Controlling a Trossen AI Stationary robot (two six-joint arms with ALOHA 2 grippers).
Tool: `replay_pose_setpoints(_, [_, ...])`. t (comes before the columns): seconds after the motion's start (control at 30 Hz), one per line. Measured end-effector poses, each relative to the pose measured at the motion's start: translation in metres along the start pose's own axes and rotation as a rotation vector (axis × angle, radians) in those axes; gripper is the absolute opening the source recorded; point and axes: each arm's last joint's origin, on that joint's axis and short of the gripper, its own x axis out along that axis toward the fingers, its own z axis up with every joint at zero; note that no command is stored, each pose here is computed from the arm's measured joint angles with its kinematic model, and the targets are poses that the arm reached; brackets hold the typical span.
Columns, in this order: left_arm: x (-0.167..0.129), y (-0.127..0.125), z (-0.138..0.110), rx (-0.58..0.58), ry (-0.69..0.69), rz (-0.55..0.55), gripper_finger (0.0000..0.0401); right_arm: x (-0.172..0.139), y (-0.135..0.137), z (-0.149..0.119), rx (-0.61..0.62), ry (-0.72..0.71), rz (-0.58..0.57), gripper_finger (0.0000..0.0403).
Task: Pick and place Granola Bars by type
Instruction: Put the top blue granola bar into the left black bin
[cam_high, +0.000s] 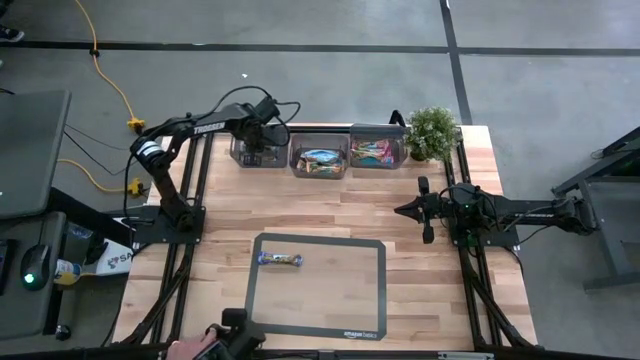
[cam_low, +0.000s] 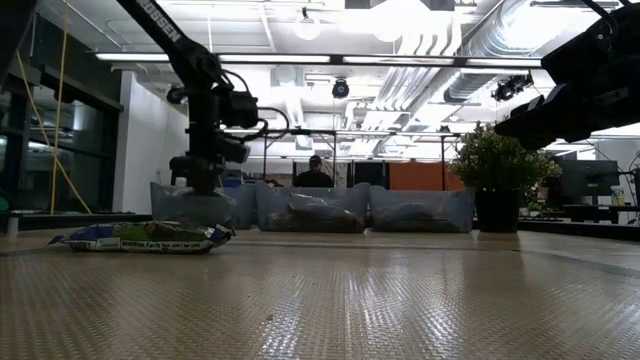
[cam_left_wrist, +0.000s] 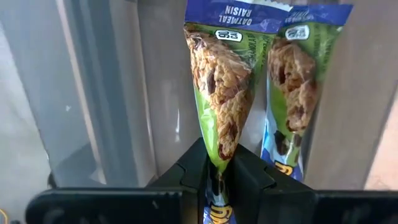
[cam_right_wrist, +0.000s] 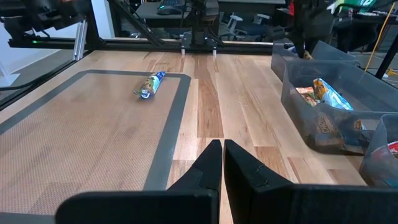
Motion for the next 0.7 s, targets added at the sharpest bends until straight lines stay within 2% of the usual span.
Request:
replay_pose_setpoints(0.53, [0.0042, 0.0009, 0.0016, 0.0, 0.004, 0.008, 0.0049, 0.0, 0.0, 0.0001, 0.0, 0.0, 0.0, 0.0])
replay_pose_setpoints(0.7, [0.0041, 0.001, 0.0016, -0.002, 0.003, 0.009, 0.0091, 0.0, 0.0, 0.0, 0.0, 0.0, 0.0, 0.0])
